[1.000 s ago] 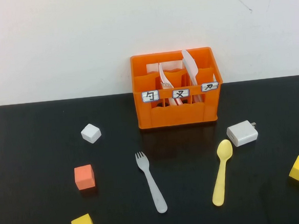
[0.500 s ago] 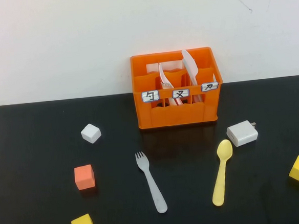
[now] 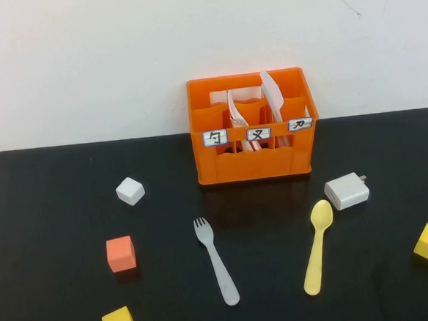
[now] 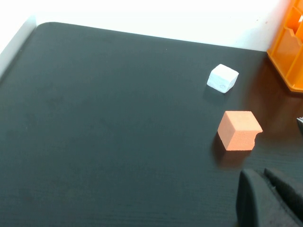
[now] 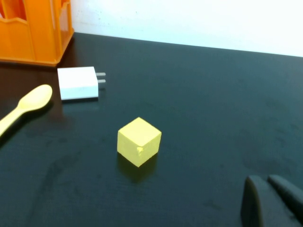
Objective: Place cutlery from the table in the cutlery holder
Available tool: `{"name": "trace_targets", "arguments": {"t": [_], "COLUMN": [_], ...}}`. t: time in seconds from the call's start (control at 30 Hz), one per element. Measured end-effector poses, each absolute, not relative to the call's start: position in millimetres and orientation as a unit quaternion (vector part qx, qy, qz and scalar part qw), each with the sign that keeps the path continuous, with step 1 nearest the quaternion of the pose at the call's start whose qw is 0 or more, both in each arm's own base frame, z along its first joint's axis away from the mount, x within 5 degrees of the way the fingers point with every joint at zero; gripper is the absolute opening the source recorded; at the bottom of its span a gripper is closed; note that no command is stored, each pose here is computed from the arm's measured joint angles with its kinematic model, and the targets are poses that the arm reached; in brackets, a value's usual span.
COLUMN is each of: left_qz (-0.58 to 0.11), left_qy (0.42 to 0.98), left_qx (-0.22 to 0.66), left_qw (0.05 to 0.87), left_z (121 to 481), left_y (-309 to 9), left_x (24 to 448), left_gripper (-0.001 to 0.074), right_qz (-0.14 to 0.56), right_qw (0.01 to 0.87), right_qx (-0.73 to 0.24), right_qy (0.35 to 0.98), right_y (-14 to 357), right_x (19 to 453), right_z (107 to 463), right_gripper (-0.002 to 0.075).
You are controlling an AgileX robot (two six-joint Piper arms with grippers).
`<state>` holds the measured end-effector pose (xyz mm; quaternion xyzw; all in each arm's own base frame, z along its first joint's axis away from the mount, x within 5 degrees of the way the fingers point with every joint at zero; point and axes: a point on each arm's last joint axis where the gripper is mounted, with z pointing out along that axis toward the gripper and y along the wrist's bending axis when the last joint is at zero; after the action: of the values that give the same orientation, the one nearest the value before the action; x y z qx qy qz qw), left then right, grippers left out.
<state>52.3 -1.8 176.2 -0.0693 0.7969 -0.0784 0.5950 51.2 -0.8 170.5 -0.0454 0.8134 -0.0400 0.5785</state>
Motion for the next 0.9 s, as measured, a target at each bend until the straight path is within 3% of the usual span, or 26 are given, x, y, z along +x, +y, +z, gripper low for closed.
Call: {"name": "trace_targets", "arguments": {"t": [0.9], "left_qz": [-0.083], "left_qy": [0.797], "left_qx": [-0.073], "left_qw": [0.594], "left_z": [176.2], "left_y": [-2.2], "left_x": [52.3], "left_gripper": [-0.0002], "right_qz": [-0.04], "right_qw": [0.581], "right_qx": [-0.045], "right_qy": [0.812], "right_y": [-0.8], "right_x": [51.4], "right_z": [170.9], "right_gripper": [-0.0002]}}
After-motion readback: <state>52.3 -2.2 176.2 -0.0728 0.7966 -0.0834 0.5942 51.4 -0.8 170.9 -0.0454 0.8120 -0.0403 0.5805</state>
